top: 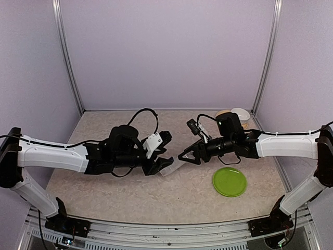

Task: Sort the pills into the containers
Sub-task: Open the lid of the pill container.

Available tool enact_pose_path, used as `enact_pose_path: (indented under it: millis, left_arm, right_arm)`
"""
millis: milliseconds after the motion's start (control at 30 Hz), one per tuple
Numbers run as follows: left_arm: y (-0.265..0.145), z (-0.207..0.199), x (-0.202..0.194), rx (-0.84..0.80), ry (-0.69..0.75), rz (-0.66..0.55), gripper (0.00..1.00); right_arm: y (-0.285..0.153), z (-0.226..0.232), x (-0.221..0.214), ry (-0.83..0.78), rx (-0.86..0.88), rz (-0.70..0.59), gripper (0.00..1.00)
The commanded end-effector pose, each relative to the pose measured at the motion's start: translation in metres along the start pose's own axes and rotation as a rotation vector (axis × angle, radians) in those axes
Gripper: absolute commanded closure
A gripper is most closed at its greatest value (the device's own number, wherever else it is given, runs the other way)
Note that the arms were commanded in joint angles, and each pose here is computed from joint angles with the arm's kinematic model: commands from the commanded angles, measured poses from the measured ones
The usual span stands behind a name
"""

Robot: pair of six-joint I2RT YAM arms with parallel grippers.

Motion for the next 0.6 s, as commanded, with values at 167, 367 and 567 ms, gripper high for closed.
enact_pose_path:
  millis: [167,367,567]
  left_arm:
    - [-0.012,0.010,0.010,-0.190,-0.063,0.012,0.47]
    - [-0.010,0.005,0.010,-0.292,-0.069,0.049,0.48]
    - [-0.001,0.001,0.004,-0.370,-0.081,0.105,0.51]
  right_arm:
    - [0.003,0.007,-0.009,-0.151,0.076,-0.025,0.43]
    - [0.002,0.010,-0.012,-0.205,0.108,-0.062,0.43]
    - [-0.001,0.015,-0.015,-0.239,0.141,-0.088,0.44]
Point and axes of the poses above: each gripper's point midway between its finger pads, its own y axis out along the fingers, its own z axis along the line the jaws close on, x = y × z, the point moved 8 cm from there along -y, back along the fingers, and after that the axes turned 12 degrees about -y, right-handed, at the moved point
